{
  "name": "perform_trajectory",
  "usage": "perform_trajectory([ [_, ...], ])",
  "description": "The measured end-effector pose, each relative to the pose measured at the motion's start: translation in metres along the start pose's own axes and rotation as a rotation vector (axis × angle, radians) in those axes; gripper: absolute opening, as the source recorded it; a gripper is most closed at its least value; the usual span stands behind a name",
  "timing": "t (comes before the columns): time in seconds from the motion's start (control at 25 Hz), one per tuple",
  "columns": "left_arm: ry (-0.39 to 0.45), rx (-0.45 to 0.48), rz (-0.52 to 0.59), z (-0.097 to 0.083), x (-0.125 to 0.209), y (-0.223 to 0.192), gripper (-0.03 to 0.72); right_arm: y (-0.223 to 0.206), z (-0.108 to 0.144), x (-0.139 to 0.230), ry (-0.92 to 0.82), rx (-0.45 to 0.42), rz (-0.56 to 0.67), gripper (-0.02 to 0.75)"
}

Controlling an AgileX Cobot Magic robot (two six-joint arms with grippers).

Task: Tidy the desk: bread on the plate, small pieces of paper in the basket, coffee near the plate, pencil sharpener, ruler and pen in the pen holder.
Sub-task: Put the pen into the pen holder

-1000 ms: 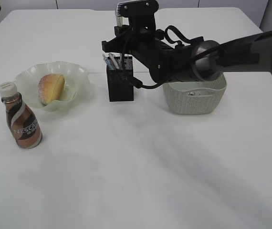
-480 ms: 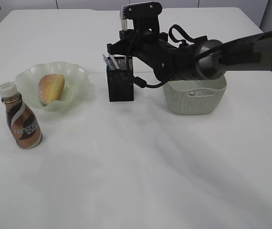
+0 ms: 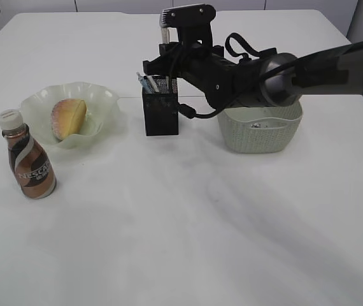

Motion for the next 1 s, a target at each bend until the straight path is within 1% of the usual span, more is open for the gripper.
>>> perform_trajectory([
  [0.28,0.0,0.0,0.0,0.0,0.0,0.0,0.36,0.0,0.003,0.007,0.0,-0.019,0.044,0.078],
  [0.4,0.0,0.0,0.0,0.0,0.0,0.0,0.36,0.0,0.004,0.009,0.0,-0.023,0.054,0.094],
  [0.52,0.0,0.0,0.0,0.0,0.0,0.0,0.36,0.0,0.004,0.01,-0.012,-0.024,0.056,0.153],
  [0.64,0.0,0.0,0.0,0.0,0.0,0.0,0.36,0.0,0.005,0.011,-0.049,-0.027,0.067,0.289],
  [0.72,0.0,0.0,0.0,0.0,0.0,0.0,0.36,0.001,0.006,0.015,-0.065,-0.035,0.088,0.353],
  [0.84,0.0,0.0,0.0,0.0,0.0,0.0,0.36,0.002,0.009,0.021,-0.069,-0.049,0.124,0.387],
  [1.0,-0.007,-0.021,-0.007,0.004,-0.001,0.0,0.36,0.004,0.013,0.028,-0.074,-0.073,0.184,0.396],
])
Point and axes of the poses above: a point on each arm's last joint axis where the gripper is mounted, y pointing back along that axis away from the gripper, z along the wrist's bending axis when the last joint is at zero, x = y × z, the point moved 8 cm from there along -y, pointing out along that axis toward the gripper, and after that the axes turned 10 degrees about y, right-handed, at the moved point
